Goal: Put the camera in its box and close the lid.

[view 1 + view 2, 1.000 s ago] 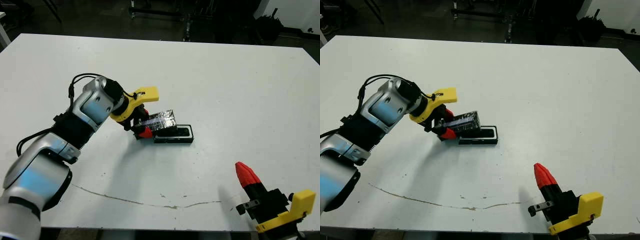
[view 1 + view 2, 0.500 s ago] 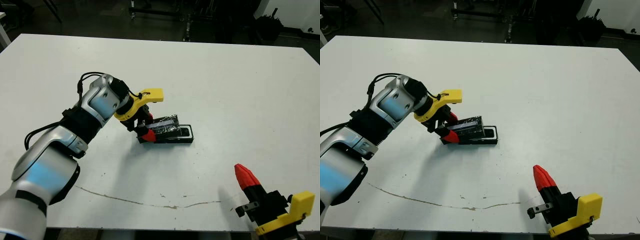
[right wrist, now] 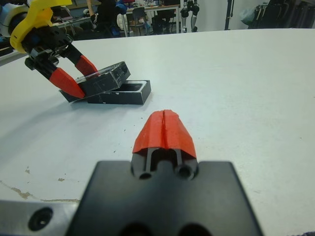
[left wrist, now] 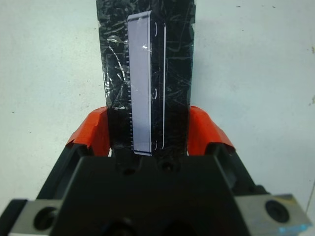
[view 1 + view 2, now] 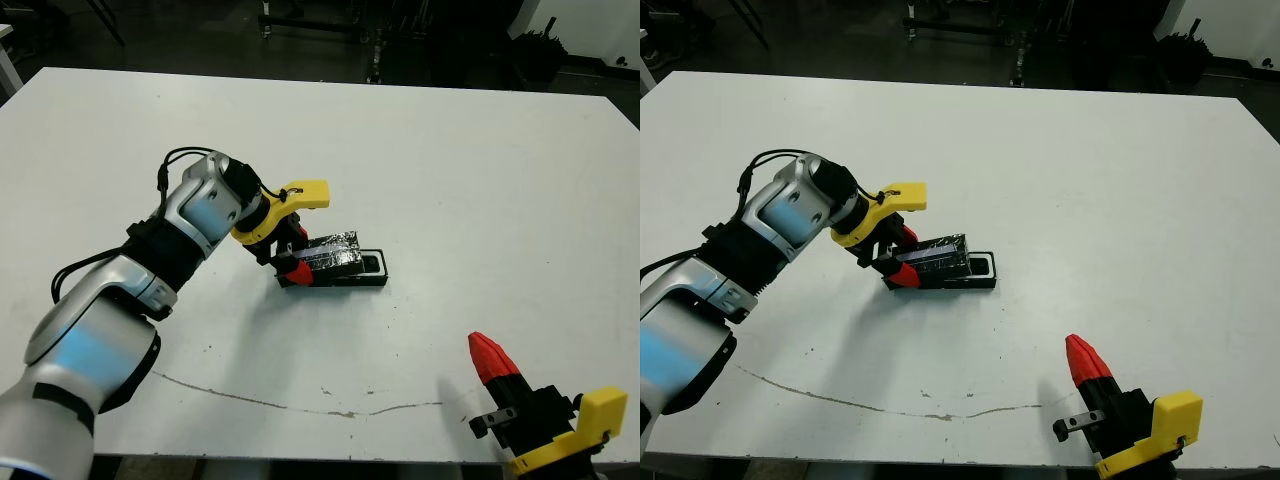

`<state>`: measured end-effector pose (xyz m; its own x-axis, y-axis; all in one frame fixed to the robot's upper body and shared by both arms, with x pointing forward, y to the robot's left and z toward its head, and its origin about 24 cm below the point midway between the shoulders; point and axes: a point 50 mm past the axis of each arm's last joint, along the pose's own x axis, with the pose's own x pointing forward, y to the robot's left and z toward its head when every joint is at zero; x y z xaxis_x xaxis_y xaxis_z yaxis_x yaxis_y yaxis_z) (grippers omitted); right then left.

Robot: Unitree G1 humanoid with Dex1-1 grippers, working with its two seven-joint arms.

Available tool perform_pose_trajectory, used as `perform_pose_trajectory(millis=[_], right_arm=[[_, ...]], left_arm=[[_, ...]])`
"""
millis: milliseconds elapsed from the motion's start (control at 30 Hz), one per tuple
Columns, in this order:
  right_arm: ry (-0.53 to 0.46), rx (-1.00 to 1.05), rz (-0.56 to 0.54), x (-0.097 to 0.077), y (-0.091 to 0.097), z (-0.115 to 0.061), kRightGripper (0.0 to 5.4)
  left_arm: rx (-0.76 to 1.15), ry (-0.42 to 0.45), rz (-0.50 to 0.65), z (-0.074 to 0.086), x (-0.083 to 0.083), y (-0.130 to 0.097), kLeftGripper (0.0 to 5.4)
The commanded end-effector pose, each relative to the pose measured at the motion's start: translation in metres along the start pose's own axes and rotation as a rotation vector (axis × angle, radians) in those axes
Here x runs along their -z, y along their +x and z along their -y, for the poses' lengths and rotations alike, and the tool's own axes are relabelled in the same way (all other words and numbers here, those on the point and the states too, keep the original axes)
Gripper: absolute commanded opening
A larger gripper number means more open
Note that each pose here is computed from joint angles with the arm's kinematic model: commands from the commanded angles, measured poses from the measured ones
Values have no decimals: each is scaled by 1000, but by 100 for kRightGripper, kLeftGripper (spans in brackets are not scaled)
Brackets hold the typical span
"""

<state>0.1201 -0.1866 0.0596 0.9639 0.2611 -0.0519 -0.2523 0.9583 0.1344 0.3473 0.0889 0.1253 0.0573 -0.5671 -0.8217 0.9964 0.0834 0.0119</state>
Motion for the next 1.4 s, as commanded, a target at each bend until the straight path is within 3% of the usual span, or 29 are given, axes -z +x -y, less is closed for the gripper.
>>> perform_pose_trajectory(millis=[33, 233, 767, 1400], right_arm=[[-2, 4, 0, 0, -2, 0, 0], [8, 12, 1, 0, -2, -1, 0], [11, 18, 15, 0, -5, -2, 0], [4, 29, 2, 1, -6, -2, 0]], left_arm=[[46, 29, -11, 10, 0, 18, 316], [60, 74, 16, 13, -9, 28, 316], [91, -18, -7, 13, -20, 52, 316], [117, 101, 5, 20, -43, 67, 316]])
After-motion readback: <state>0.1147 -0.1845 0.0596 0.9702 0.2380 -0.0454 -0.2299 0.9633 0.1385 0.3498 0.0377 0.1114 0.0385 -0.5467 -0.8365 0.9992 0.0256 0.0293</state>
